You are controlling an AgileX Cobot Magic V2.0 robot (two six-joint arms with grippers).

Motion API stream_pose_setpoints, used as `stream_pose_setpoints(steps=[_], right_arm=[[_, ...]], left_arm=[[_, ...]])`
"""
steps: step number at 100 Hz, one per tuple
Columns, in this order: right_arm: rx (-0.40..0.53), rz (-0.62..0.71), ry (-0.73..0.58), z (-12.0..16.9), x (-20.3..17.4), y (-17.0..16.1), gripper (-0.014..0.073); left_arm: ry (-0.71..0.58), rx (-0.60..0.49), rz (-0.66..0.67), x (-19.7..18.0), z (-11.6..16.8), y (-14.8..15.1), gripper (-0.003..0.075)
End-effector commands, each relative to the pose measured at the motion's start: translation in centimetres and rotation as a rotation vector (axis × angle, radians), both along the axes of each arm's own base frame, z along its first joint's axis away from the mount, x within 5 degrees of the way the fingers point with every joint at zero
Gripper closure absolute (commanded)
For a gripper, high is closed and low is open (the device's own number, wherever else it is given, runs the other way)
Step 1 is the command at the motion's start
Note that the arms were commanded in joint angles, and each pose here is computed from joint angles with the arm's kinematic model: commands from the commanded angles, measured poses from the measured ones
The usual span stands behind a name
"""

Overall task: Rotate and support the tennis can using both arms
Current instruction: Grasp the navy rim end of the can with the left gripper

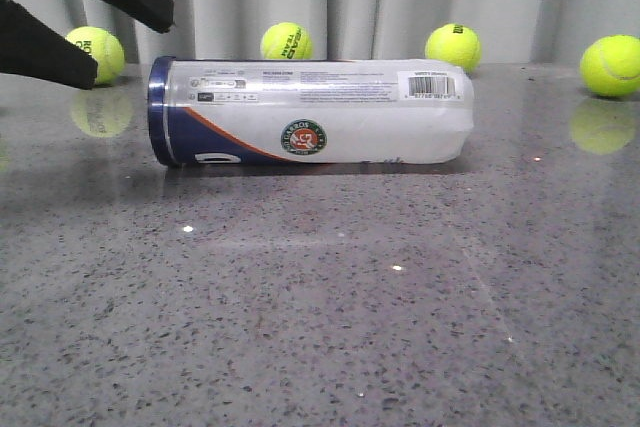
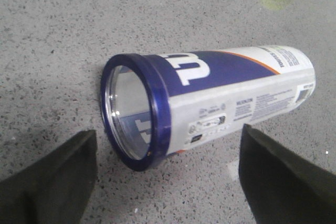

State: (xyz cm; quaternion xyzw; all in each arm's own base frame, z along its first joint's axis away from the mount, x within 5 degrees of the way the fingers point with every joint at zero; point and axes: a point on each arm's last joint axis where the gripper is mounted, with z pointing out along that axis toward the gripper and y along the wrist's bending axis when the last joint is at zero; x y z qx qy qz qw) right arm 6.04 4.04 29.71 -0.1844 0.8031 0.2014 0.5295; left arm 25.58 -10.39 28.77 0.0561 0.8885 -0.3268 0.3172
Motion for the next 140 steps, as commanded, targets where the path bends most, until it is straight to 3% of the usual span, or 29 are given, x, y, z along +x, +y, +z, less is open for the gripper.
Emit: stream_pose_setpoints(steps=[1, 27, 62, 97, 140], right_arm=[[0.044, -0.006, -0.080, 1.4, 0.2, 0.0, 0.0662], [0.044, -0.006, -0.080, 1.4, 0.2, 0.0, 0.0662], [0.044, -0.006, -0.080, 1.4, 0.2, 0.0, 0.0662], [0.044, -0.006, -0.080, 1.4, 0.2, 0.0, 0.0662], [0.044, -0.006, -0.080, 1.4, 0.2, 0.0, 0.0662]], left_arm=[[-0.027, -0.107, -0.005, 0.6, 1.5, 0.4, 0.0187], [0.054, -0.330, -0.164, 2.0, -0.1, -0.1, 0.0187], [0.092, -0.390, -0.189, 3.3, -2.0, -0.6, 0.0187], [0.084, -0.468, -0.309, 5.0, -1.0, -1.4, 0.0192], [0.164, -0.550, -0.362, 6.1, -2.0, -1.9, 0.0409]])
